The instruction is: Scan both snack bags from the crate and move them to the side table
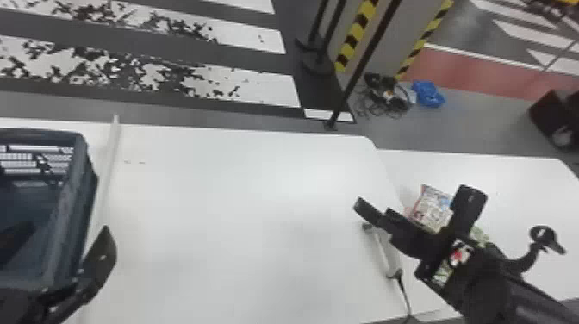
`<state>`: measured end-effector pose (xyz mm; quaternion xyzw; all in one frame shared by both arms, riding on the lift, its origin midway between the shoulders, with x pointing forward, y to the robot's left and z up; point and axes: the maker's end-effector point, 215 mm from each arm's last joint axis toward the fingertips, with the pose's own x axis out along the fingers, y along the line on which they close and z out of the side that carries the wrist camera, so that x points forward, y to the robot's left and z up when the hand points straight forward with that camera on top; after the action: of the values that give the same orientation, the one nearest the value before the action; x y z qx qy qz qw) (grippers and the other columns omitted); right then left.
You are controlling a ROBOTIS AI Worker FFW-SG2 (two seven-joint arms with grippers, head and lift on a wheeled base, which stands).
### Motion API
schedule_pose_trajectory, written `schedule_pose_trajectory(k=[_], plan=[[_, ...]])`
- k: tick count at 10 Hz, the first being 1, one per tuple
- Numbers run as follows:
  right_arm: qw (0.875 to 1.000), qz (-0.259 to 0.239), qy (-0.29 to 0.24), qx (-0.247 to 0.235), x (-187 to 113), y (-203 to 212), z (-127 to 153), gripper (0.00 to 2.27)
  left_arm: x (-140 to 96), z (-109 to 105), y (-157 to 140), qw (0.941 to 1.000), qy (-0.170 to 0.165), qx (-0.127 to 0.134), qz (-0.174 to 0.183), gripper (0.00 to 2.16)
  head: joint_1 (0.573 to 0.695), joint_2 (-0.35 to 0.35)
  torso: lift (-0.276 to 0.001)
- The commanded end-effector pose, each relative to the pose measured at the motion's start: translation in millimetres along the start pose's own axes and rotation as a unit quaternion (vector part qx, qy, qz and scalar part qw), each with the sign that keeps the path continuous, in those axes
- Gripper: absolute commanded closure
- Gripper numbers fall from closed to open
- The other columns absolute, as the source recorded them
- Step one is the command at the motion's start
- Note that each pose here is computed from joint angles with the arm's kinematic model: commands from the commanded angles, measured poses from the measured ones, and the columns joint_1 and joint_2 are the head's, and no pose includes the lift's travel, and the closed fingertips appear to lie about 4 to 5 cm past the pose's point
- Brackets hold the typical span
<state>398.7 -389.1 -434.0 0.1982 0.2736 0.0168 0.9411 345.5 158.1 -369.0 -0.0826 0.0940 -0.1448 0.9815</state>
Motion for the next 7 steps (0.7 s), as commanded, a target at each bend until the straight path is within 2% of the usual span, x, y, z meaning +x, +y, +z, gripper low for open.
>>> schedule_pose_trajectory(k=[1,3,5,7], plan=[[0.999,0.032,0.000,-0.013,-16,41,-10,0.10,3,-1,-8,1.0000,0.002,-0.001,-0.007,0.07,0.695,-0.350,-0.029],[0.997,0.059,-0.012,-0.058,-32,87,-35,0.11,9,-8,-14,0.9998,0.013,-0.007,-0.012,0.07,0.695,-0.312,-0.029],[0.991,0.082,-0.056,-0.092,-45,126,-42,0.11,10,-11,-18,0.9997,0.014,-0.009,-0.016,0.07,0.695,-0.263,-0.029],[0.985,0.095,-0.084,-0.116,-59,144,-51,0.11,8,-19,-16,0.9996,0.021,-0.009,-0.014,0.07,0.695,-0.206,-0.029]])
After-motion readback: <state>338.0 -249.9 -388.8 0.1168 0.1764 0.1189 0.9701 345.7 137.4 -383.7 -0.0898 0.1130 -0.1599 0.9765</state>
